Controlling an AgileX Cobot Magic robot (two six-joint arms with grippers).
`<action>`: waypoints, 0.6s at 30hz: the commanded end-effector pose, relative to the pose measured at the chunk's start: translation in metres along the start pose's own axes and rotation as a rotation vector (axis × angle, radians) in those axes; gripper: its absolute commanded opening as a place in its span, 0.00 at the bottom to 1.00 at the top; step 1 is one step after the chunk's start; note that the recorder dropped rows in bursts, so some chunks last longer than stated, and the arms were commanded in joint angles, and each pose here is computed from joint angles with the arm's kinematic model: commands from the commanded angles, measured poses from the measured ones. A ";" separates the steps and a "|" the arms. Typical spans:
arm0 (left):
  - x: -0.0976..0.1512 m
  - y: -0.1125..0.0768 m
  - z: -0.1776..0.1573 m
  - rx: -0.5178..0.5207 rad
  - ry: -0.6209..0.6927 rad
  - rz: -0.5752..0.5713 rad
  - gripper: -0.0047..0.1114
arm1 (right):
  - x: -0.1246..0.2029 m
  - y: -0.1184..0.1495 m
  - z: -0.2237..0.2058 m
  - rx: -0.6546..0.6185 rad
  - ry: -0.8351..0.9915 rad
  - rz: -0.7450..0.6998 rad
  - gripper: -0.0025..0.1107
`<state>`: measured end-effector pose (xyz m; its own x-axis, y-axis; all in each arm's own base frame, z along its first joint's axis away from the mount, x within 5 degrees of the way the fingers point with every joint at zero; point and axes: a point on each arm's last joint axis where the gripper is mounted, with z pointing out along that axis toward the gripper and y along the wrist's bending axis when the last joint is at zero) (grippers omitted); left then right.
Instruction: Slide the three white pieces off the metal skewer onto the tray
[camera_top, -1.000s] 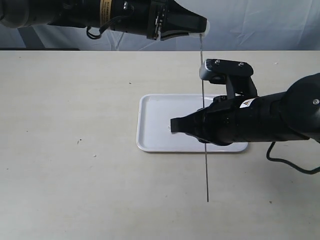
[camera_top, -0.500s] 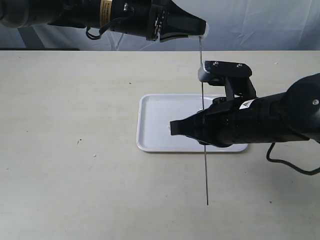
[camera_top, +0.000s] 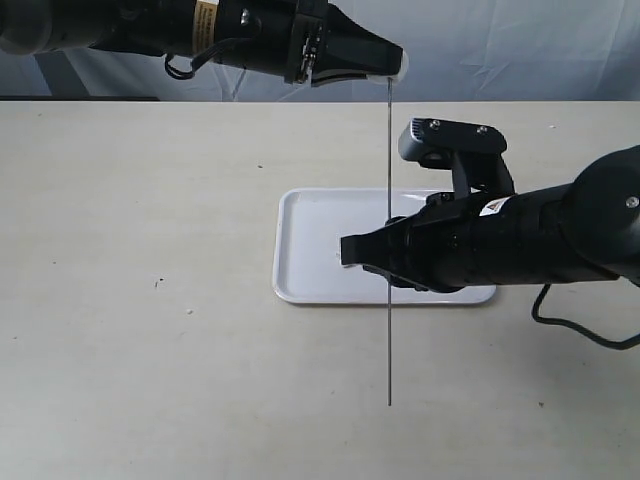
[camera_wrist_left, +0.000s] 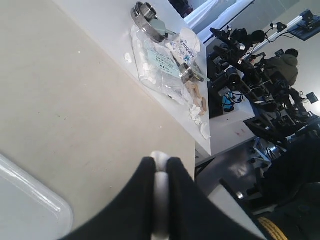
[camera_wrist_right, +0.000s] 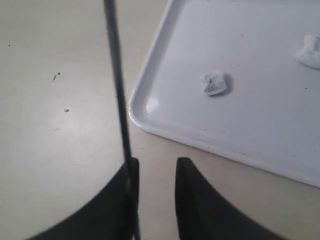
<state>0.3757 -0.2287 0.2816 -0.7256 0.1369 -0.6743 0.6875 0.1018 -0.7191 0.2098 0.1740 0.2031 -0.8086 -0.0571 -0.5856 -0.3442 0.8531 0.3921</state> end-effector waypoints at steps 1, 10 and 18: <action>-0.003 -0.003 -0.002 0.004 -0.022 -0.005 0.04 | -0.002 0.000 0.000 -0.001 -0.006 0.015 0.13; -0.002 0.002 -0.003 -0.047 -0.013 0.010 0.04 | 0.000 0.000 0.000 -0.008 0.014 0.015 0.07; -0.004 0.004 -0.006 -0.062 -0.024 0.011 0.04 | 0.000 0.000 0.000 -0.008 0.016 0.018 0.07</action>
<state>0.3801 -0.2261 0.2787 -0.7206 0.1318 -0.6807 0.6933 0.1505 -0.7047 0.2080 0.1747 0.2025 -0.8241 -0.0519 -0.5641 -0.3340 0.8488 0.4098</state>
